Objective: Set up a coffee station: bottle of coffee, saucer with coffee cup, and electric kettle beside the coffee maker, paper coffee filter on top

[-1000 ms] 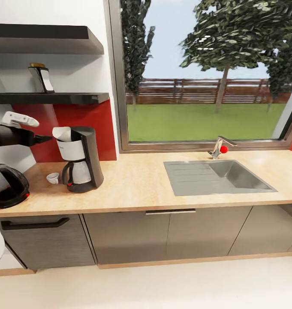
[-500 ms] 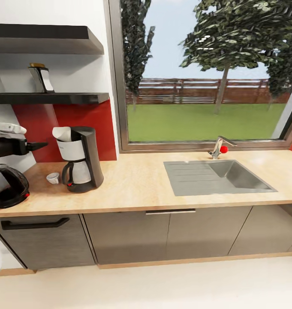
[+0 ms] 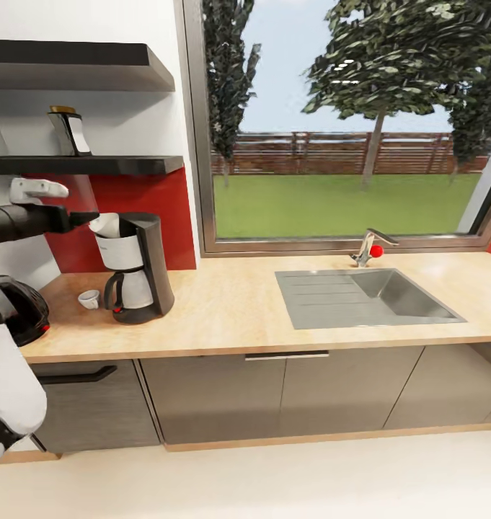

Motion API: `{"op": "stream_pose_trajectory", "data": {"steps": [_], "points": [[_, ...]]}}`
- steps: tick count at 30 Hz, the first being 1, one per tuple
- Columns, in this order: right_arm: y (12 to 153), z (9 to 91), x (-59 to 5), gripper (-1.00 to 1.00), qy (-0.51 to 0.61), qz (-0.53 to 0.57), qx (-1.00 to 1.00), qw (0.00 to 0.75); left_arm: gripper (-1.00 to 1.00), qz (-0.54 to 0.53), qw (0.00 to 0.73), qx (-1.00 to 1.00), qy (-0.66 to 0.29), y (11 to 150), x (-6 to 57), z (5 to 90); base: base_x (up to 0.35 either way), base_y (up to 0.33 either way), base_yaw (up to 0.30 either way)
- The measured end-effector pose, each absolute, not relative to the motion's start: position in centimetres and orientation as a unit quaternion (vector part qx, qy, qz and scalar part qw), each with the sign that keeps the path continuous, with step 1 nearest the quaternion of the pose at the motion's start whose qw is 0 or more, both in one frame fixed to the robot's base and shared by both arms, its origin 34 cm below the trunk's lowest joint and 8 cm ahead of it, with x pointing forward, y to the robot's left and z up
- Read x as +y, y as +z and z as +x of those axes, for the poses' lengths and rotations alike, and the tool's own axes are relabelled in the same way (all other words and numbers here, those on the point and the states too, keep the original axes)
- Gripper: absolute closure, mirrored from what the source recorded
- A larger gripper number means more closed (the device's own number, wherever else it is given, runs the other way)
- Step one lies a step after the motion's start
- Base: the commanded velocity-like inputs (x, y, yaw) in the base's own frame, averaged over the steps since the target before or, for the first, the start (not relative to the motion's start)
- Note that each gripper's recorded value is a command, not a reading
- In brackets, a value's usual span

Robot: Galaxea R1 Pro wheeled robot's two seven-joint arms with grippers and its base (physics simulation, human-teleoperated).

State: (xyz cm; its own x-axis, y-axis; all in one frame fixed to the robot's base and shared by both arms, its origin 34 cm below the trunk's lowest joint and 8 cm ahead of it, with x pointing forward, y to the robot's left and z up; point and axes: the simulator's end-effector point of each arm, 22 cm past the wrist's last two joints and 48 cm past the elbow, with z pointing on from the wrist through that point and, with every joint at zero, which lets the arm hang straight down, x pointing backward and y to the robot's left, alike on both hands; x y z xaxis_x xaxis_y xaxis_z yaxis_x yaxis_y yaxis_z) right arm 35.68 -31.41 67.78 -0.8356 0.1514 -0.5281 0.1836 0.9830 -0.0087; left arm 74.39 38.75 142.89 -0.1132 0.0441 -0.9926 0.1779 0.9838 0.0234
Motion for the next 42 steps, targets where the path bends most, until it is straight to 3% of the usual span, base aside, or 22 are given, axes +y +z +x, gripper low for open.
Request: {"op": "stream_pose_trajectory", "data": {"steps": [16,30,42], "points": [[67.4,34.7,-31.6,-1.0,-0.035,0.088,0.955,0.282,-1.0,0.05,0.726,0.686,0.003,159.2,33.3,78.1,0.0,0.0,0.0],[67.4,34.7,-31.4,-1.0,-0.035,0.071,0.956,0.281,-1.0,-0.001,0.745,0.657,0.114,163.9,37.0,77.8,0.0,0.0,0.0],[67.4,34.7,-31.4,-1.0,-0.037,0.061,0.957,0.281,-1.0,-0.027,0.721,0.656,0.222,159.8,40.2,84.0,0.0,0.0,0.0]]}}
